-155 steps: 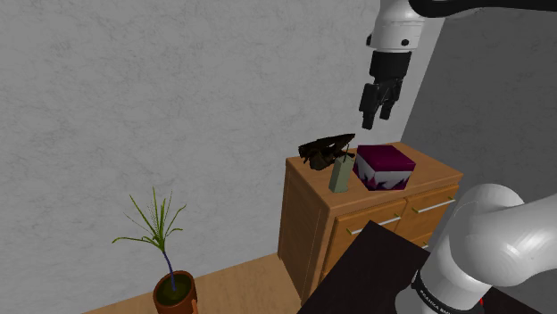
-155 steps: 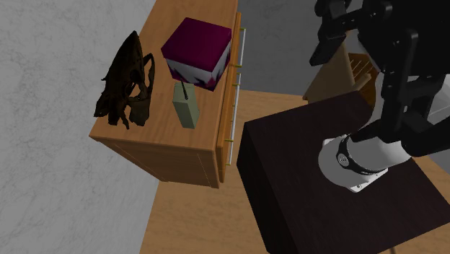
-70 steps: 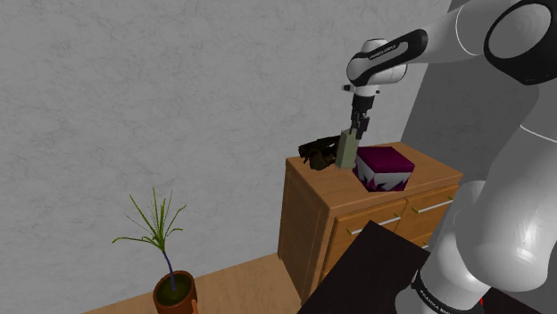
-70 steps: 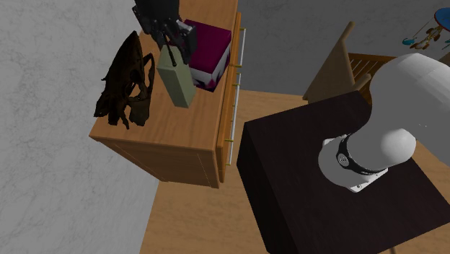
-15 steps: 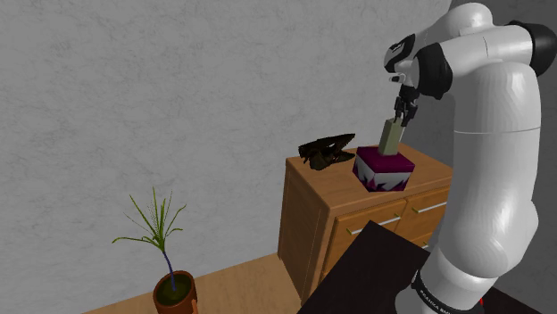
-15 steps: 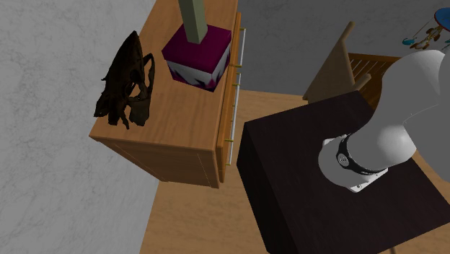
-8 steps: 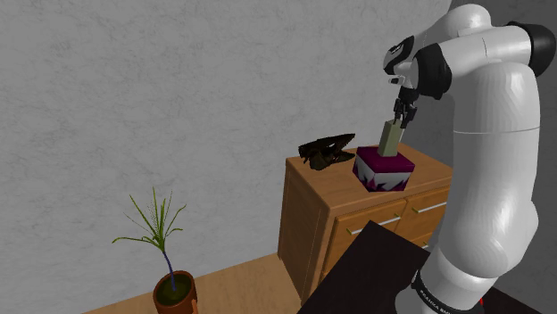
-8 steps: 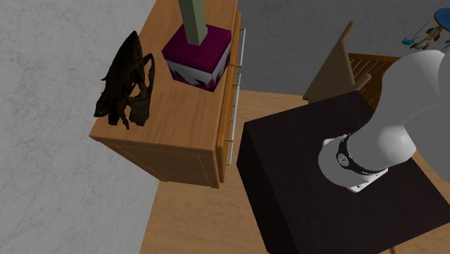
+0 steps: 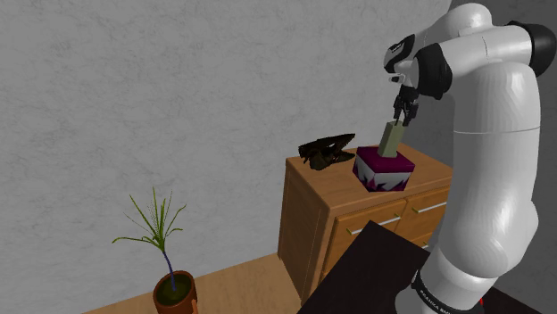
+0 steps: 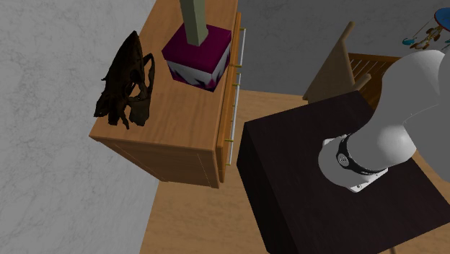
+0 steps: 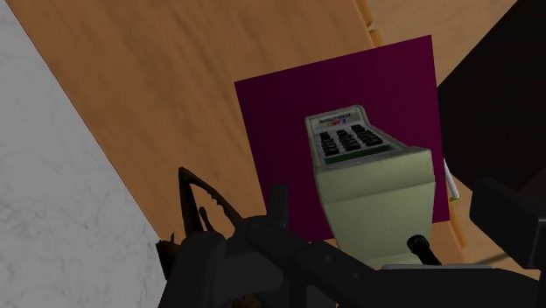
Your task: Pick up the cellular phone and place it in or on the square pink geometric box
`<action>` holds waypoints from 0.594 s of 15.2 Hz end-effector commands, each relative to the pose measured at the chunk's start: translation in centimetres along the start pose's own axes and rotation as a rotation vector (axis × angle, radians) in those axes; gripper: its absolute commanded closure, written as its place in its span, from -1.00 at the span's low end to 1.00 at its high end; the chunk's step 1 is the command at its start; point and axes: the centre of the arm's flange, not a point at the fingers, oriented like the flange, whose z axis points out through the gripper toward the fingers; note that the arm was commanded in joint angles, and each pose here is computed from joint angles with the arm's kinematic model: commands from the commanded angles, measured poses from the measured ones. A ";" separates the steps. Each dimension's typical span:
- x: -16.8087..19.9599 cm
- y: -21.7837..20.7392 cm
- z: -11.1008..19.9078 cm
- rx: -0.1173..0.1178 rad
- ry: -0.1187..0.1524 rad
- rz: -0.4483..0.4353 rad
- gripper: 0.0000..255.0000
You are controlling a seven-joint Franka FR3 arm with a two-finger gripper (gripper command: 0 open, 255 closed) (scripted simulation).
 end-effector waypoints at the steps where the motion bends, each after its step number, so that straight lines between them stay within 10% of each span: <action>1: 0.0 0.0 -2.0 0.000 0.000 0.000 -1.00; 9: 0.0 0.0 -4.4 0.000 0.000 0.000 -1.00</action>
